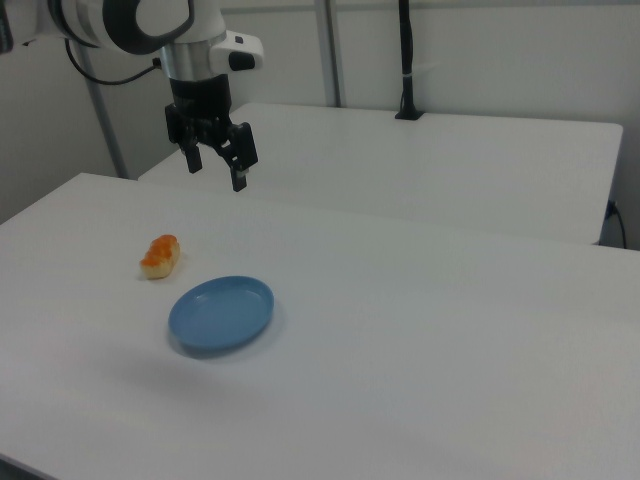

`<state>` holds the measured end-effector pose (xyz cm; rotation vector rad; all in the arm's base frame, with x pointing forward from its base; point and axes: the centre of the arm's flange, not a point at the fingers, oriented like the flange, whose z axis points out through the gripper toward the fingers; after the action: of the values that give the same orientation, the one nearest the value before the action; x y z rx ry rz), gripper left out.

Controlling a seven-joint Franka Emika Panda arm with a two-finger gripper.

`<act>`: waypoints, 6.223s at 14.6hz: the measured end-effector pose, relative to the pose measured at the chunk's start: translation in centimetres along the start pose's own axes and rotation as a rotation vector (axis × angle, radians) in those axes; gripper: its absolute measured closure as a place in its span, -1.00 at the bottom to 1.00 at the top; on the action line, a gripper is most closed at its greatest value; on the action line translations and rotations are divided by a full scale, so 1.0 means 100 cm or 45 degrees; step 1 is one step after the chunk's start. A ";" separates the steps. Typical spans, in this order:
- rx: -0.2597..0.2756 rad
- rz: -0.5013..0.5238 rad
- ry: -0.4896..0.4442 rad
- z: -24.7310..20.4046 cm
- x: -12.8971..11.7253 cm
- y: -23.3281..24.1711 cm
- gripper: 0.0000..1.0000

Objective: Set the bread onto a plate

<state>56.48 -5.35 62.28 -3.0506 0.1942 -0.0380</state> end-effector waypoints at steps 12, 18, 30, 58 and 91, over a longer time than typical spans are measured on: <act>0.004 -0.211 -0.072 0.037 0.002 -0.091 -1.00; 0.015 -0.414 -0.018 0.118 0.023 -0.201 -1.00; -0.089 -0.494 0.127 0.297 0.049 -0.320 -1.00; -0.020 -0.415 0.184 0.050 0.043 -0.205 0.22; -0.077 -0.160 -0.067 0.040 0.009 -0.042 -1.00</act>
<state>58.06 -0.95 58.66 -3.1152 0.0003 0.0405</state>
